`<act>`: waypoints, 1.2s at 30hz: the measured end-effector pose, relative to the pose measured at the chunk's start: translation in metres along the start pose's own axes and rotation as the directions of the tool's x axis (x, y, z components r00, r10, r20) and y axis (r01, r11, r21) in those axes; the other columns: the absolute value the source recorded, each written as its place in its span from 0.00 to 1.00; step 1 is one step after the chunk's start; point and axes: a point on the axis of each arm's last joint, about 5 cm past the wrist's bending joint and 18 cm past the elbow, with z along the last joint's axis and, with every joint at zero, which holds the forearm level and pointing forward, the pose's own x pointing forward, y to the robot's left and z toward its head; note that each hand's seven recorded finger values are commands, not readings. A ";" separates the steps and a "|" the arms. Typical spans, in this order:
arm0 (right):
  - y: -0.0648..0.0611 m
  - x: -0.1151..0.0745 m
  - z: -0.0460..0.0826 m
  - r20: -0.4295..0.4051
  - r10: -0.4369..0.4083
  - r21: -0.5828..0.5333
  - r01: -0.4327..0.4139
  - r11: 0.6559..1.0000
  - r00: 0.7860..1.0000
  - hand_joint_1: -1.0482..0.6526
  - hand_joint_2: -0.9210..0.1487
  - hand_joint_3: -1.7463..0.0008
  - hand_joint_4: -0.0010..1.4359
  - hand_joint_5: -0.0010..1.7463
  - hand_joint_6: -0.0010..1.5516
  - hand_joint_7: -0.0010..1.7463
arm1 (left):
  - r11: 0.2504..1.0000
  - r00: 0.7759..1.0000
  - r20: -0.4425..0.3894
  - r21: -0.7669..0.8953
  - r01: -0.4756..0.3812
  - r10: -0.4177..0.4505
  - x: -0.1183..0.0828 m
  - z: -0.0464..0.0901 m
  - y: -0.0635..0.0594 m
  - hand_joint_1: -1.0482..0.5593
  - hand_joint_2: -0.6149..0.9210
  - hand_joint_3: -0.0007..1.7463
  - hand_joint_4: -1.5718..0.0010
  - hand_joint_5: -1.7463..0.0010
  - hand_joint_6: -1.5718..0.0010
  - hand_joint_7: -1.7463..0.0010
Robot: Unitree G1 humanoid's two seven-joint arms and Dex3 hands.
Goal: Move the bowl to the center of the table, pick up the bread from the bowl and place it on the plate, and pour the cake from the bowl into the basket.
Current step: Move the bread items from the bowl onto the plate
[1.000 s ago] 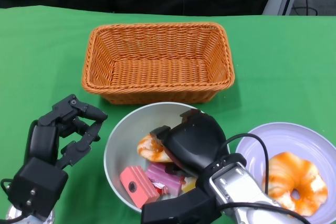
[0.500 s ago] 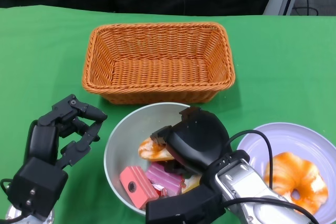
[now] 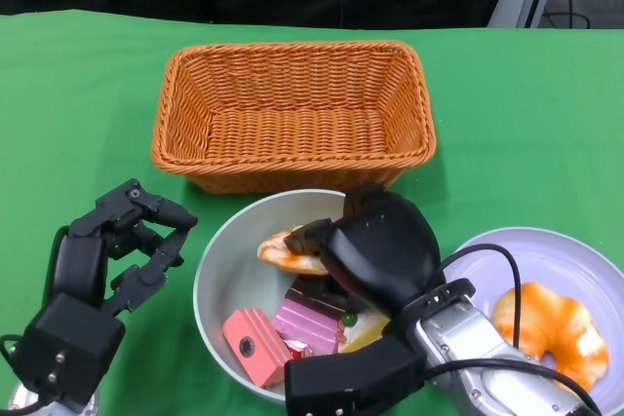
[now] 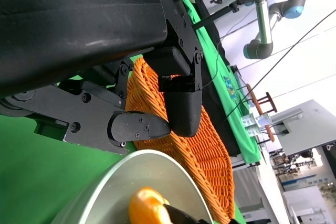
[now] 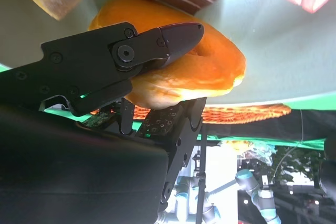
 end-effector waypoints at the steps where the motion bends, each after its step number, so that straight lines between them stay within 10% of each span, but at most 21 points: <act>1: -0.001 0.000 0.000 0.000 -0.005 0.012 0.005 1.000 1.000 0.43 0.00 0.91 0.48 0.75 0.69 0.05 | 1.000 1.000 0.001 0.003 0.002 -0.002 0.000 0.000 0.000 0.55 1.00 0.21 0.52 0.18 0.54 0.32; 7: -0.013 0.003 -0.004 -0.003 -0.085 0.125 0.085 0.988 0.996 0.43 0.00 0.88 0.44 0.91 0.46 0.53 | 1.000 1.000 0.000 0.013 0.010 -0.010 -0.001 -0.002 0.001 0.55 1.00 0.21 0.52 0.18 0.54 0.31; 12: -0.027 0.001 -0.006 -0.020 -0.135 0.209 0.136 0.968 0.991 0.43 0.00 0.88 0.52 0.78 0.50 0.40 | 1.000 1.000 0.001 0.016 0.013 -0.013 0.000 -0.002 0.000 0.55 1.00 0.21 0.53 0.18 0.54 0.32; 22: -0.051 -0.016 -0.007 -0.069 -0.227 0.341 0.237 0.910 0.971 0.47 0.00 0.93 0.53 0.90 0.56 0.37 | 1.000 1.000 0.004 0.016 0.013 -0.013 0.000 -0.002 0.000 0.55 1.00 0.20 0.54 0.17 0.54 0.32; 36: -0.068 -0.072 -0.055 -0.222 -0.251 0.248 0.304 0.920 0.942 0.49 0.01 0.93 0.54 0.92 0.57 0.40 | 1.000 1.000 -0.007 0.006 -0.003 0.003 0.001 -0.004 0.003 0.56 1.00 0.20 0.54 0.17 0.54 0.34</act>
